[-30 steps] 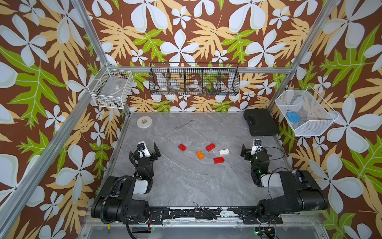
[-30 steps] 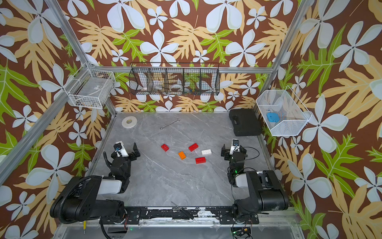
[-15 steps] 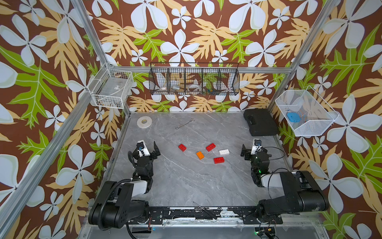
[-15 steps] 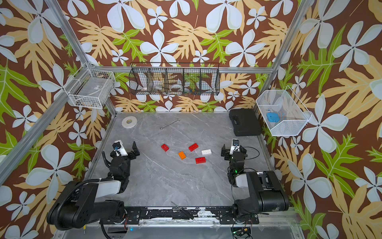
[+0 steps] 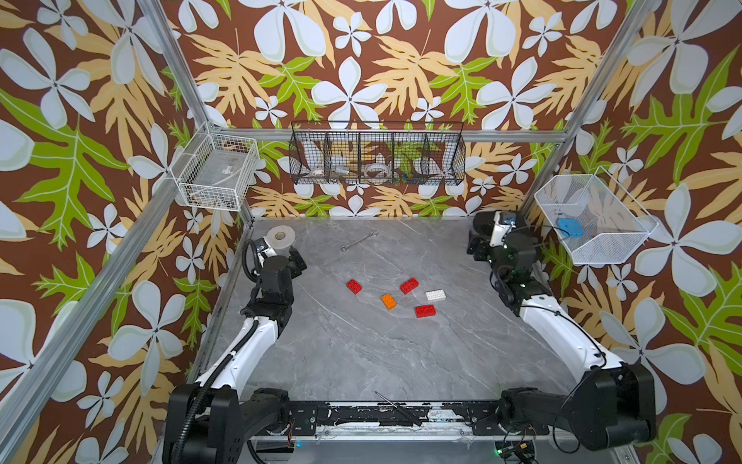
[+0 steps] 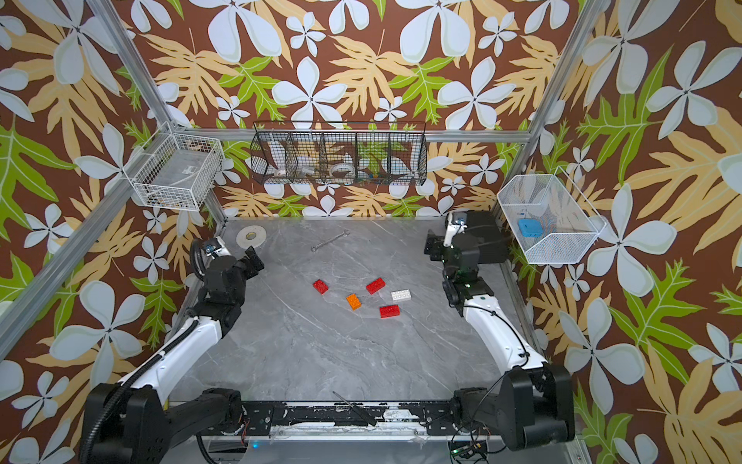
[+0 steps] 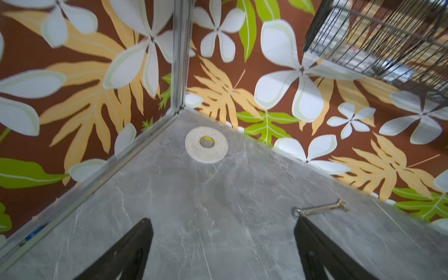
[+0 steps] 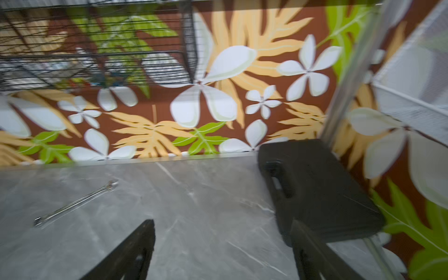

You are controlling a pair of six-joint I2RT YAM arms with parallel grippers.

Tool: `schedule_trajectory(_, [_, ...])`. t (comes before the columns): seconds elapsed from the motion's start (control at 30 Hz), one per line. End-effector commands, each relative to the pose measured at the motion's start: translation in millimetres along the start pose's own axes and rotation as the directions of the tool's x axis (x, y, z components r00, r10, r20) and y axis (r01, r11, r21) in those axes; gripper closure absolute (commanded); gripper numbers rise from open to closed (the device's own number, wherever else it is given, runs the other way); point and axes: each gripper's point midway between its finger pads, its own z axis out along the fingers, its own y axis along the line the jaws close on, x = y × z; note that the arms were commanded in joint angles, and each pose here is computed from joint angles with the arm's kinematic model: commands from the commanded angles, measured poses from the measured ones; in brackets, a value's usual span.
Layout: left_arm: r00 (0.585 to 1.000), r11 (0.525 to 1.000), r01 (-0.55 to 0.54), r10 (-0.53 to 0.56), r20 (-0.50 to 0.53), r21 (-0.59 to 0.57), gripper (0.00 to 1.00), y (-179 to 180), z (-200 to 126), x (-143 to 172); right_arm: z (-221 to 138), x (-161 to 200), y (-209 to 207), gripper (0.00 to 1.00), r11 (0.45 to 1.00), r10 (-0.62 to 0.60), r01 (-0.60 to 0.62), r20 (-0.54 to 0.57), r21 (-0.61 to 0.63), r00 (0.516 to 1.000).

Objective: Assemble a rectangle with lego
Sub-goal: Pick up the lego brick from the center of the board.

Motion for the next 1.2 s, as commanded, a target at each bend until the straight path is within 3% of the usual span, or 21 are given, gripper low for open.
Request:
schedule_trajectory(0.0, [0.945, 0.998, -0.006, -0.013, -0.326, -0.056, 0.16, 11.5, -5.8, 63.3, 4.0, 31.2, 53.5, 0.12, 0.992, -0.041, 0.015, -0.218, -0.123, 0.975])
schedule_trajectory(0.2, [0.91, 0.998, 0.056, -0.038, -0.412, 0.032, 0.18, -8.5, -11.8, 73.9, 35.5, 59.9, 181.9, 0.12, 0.906, -0.233, 0.075, -0.341, -0.417, 0.911])
schedule_trajectory(0.43, [0.878, 0.992, 0.077, -0.019, -0.478, 0.102, 0.19, -19.2, -22.3, 85.0, 70.9, 113.0, 269.1, 0.13, 0.823, -0.387, 0.112, -0.406, -0.557, 0.828])
schedule_trajectory(0.5, [0.868, 0.989, 0.077, -0.005, -0.497, 0.126, 0.2, -21.6, -25.6, 90.2, 77.2, 137.0, 287.6, 0.17, 0.803, -0.436, 0.125, -0.431, -0.583, 0.79])
schedule_trajectory(0.7, [0.855, 0.988, 0.074, 0.007, -0.518, 0.135, 0.22, -16.7, -33.9, 100.3, 82.5, 185.3, 328.4, 0.21, 0.754, -0.558, 0.211, -0.438, -0.622, 0.705])
schedule_trajectory(1.17, [0.846, 0.985, 0.073, 0.023, -0.533, 0.158, 0.22, -13.3, -42.6, 111.0, 78.0, 239.7, 347.6, 0.23, 0.73, -0.612, 0.204, -0.49, -0.653, 0.621])
